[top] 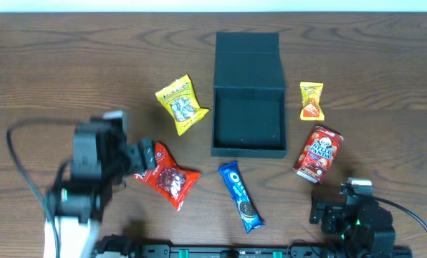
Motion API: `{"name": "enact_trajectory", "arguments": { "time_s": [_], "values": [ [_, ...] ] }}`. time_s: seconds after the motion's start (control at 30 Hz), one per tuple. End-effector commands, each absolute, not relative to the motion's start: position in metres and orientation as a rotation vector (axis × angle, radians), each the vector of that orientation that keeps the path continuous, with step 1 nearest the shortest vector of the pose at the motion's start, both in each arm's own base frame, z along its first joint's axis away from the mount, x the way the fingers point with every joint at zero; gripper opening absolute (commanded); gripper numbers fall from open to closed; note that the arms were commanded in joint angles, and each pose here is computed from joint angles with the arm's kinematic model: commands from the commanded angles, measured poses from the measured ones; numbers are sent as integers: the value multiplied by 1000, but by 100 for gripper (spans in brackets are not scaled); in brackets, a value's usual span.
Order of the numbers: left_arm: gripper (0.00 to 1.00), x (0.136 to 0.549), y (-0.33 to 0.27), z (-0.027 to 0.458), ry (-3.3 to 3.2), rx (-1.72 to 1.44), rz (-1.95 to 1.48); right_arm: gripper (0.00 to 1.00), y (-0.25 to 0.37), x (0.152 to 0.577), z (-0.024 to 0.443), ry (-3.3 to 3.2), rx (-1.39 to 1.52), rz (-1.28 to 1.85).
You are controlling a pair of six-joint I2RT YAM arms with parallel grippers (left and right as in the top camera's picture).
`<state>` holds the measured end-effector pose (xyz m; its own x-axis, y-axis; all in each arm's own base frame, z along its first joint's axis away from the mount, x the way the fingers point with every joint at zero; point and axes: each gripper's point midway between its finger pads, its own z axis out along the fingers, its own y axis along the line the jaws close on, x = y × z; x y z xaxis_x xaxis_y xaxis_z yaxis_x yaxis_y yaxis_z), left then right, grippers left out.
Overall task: Pack container
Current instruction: 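Reach the left gripper to the yellow HACKS bag and grasp it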
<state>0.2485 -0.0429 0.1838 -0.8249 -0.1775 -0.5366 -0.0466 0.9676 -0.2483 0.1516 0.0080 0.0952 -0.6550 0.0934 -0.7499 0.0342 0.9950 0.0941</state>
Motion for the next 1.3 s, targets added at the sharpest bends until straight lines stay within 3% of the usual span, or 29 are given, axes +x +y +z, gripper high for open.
{"name": "enact_trajectory", "arguments": {
  "time_s": [0.0,0.33,0.53,0.63,0.93,1.27],
  "values": [
    [96,279,-77,204,2575,-100,-504,99,7,151,94,2287,79,79],
    [95,349,-165,214,2702,116,-633,99,7,151,94,2287,79,79],
    [95,400,-164,194,2755,-311,-561,99,7,151,94,2287,79,79],
    [96,418,-162,176,2777,-369,-541,99,7,151,94,2287,79,79],
    [96,428,-141,95,2944,-552,-447,99,7,151,94,2287,79,79],
    [95,425,-136,42,3046,-598,-349,99,7,151,94,2287,79,79]
  ]
}}
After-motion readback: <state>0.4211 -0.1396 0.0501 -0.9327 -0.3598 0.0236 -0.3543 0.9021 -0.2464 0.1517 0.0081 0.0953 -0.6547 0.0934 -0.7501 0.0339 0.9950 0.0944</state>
